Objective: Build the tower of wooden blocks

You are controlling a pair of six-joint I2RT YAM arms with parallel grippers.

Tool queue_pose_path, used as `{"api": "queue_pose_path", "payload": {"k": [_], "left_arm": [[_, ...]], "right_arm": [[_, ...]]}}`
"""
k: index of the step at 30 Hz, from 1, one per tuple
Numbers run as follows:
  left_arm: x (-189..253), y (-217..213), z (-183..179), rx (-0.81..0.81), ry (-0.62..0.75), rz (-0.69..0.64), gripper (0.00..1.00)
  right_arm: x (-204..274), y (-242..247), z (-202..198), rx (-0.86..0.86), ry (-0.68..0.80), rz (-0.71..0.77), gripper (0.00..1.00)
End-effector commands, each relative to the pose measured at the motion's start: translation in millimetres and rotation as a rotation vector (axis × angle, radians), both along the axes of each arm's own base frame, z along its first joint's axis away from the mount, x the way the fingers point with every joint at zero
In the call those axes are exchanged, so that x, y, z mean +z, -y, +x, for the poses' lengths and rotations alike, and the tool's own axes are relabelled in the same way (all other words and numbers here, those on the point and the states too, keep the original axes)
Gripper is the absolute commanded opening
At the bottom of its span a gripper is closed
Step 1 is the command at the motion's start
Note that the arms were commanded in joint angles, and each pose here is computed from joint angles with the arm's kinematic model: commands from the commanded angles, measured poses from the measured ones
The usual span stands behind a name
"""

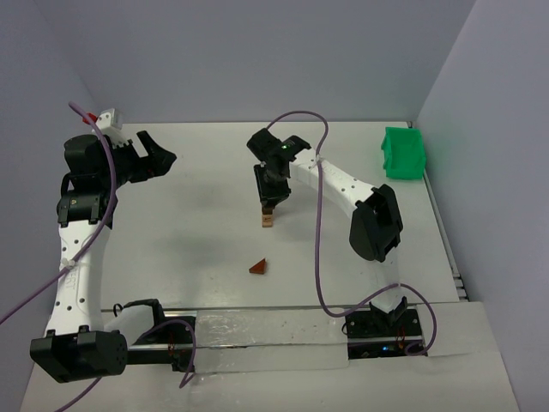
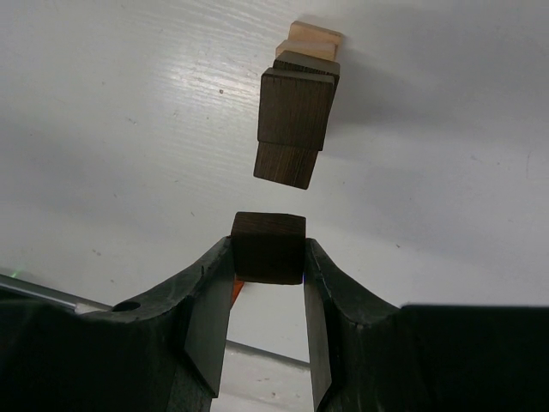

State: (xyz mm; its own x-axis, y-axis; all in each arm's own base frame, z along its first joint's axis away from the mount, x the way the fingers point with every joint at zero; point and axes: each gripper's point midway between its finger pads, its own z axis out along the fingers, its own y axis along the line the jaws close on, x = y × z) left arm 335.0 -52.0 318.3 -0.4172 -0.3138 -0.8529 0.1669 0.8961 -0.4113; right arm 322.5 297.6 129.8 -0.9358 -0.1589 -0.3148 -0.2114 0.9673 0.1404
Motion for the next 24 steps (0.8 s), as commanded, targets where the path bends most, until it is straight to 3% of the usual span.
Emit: {"api": "queue_pose_path", "payload": {"k": [1,24], "left_arm": [[15,-1,6,0.003,0.061,-0.008,0.99],[11,-1,4,0.005,0.066,-0.009,0.99]], "right_arm": [[13,2,10,-0.017,0.039,0.001,0.0],[-8,-1,24,-0.046,0.036,-0.046,0.09]]}}
